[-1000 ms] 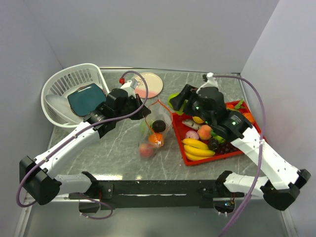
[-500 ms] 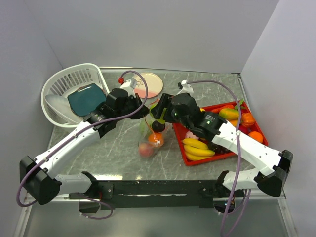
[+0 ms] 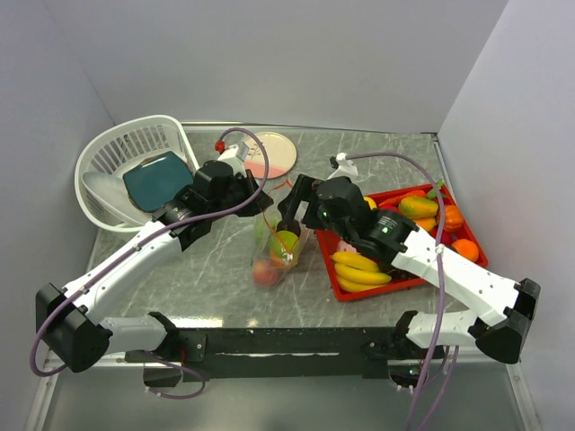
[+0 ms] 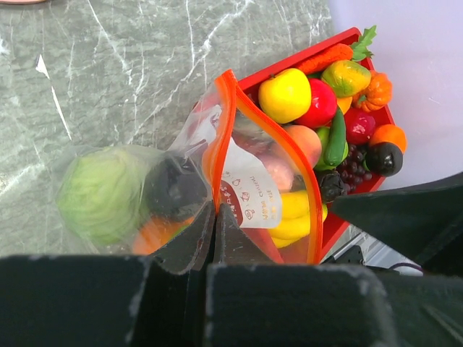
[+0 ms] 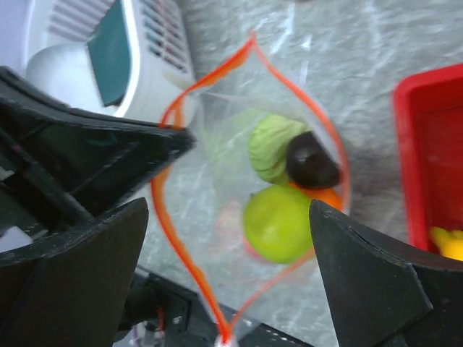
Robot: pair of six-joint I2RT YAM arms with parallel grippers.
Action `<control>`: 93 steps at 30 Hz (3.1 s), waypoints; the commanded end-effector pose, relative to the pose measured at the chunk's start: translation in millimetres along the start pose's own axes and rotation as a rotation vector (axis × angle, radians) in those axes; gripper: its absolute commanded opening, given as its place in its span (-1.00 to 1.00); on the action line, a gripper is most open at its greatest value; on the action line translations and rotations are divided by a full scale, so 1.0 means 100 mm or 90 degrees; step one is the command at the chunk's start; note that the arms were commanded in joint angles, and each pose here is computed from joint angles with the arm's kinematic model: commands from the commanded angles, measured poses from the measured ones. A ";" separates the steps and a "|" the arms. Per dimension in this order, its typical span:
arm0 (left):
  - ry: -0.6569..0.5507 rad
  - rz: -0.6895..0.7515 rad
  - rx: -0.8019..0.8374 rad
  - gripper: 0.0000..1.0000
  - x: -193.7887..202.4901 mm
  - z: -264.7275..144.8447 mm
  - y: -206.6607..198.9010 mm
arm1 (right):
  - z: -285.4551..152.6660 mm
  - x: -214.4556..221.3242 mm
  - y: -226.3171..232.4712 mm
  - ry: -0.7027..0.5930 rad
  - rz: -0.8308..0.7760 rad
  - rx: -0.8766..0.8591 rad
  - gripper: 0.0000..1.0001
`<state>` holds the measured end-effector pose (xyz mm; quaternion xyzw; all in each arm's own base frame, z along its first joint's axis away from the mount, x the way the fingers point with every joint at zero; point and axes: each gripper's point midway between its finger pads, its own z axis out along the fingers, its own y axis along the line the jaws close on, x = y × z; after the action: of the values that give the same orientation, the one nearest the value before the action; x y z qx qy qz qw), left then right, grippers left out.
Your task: Place the food in the zip-top bag and seal the zipper
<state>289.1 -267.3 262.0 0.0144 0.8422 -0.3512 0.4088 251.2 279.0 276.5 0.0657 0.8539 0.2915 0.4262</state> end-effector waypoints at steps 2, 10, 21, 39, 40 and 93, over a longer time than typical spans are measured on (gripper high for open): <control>-0.041 -0.004 0.016 -0.98 -0.21 -0.04 -0.12 | -0.35 -0.31 -0.53 -0.090 -0.007 0.140 1.00; -0.047 0.006 0.014 -0.98 -0.24 -0.08 -0.12 | -0.71 0.17 -1.74 -0.099 0.108 0.311 0.98; -0.029 0.005 0.025 -0.98 -0.13 -0.04 -0.10 | -0.68 0.54 -2.76 -0.106 0.165 0.461 0.93; -0.018 0.004 0.038 -0.98 -0.07 -0.01 -0.11 | -0.44 0.54 -3.05 -0.075 0.148 0.510 0.85; -0.017 0.003 0.036 -0.98 -0.07 -0.01 -0.11 | -0.44 0.57 -3.07 -0.073 0.150 0.513 0.83; -0.037 -0.016 0.026 -0.98 -0.16 0.02 -0.11 | -0.01 -0.23 -0.02 -0.007 -0.039 0.007 -0.41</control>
<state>293.5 -273.6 256.2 0.0091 0.8429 -0.3578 0.4017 257.0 251.7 276.5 0.0521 0.8742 0.2437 0.4167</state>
